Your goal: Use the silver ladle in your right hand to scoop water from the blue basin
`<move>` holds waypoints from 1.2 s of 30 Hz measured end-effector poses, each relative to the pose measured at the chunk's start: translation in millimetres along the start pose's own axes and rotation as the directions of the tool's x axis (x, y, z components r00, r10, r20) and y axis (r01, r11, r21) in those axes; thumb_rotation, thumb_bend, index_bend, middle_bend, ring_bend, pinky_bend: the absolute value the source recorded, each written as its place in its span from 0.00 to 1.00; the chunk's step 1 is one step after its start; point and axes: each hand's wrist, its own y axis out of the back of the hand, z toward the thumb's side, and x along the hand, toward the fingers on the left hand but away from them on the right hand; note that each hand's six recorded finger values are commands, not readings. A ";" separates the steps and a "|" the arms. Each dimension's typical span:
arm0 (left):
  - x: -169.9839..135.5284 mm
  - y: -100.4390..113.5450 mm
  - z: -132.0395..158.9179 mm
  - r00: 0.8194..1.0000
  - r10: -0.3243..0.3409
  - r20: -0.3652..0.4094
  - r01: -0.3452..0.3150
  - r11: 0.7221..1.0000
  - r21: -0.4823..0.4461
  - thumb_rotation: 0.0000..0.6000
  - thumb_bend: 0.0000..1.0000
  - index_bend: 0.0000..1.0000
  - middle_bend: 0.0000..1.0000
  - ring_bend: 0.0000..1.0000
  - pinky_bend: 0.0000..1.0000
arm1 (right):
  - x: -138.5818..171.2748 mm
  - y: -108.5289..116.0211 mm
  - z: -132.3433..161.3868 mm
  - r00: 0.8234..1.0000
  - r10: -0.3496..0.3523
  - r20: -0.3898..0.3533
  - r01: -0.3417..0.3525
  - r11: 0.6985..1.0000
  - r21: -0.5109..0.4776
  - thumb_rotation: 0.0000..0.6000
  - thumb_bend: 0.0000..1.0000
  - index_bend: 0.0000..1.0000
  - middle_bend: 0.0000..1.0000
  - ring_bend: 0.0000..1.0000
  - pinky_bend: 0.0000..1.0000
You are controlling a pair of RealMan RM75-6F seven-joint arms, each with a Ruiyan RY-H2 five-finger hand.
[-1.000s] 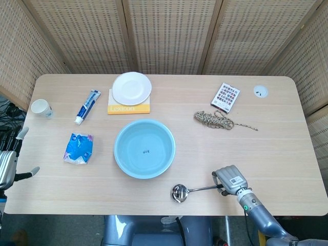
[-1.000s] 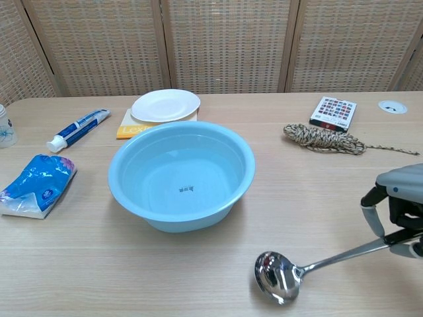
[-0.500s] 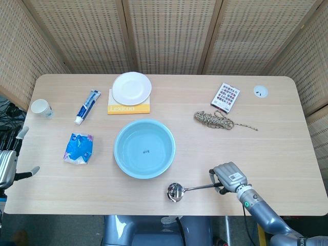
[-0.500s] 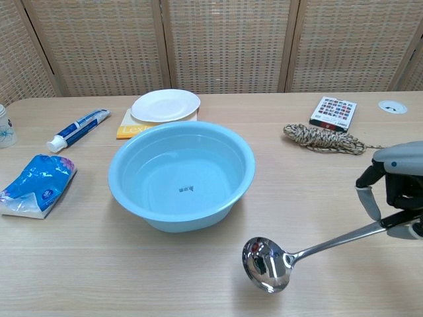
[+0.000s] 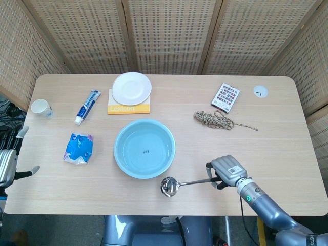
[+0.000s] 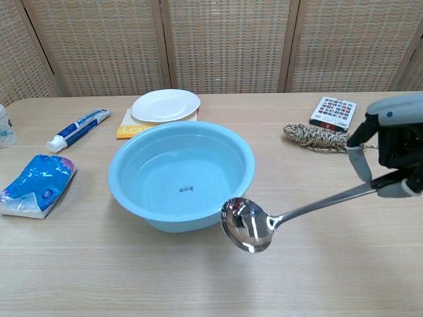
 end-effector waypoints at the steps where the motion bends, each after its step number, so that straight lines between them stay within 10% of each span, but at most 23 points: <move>1: 0.5 -0.1 -0.3 1.000 -0.001 -0.001 0.001 1.000 -0.001 1.00 0.00 0.00 0.00 0.00 0.00 | -1.4 5.1 2.2 1.000 -0.004 -0.001 0.004 1.000 -0.004 1.00 0.72 0.84 1.00 1.00 1.00; 22: 13.1 -11.5 -8.7 0.998 -0.044 -0.049 0.043 0.999 -0.012 1.00 0.00 0.00 0.00 0.00 0.00 | -87.0 74.3 45.5 0.992 -0.046 0.115 0.044 0.999 0.024 1.00 0.75 0.85 1.00 1.00 1.00; 36: 24.2 -22.7 -20.2 0.994 -0.070 -0.089 0.070 0.998 -0.007 1.00 0.00 0.00 0.00 0.00 0.00 | -162.0 72.4 90.1 0.982 -0.036 0.187 0.017 0.994 0.105 1.00 0.77 0.85 1.00 1.00 1.00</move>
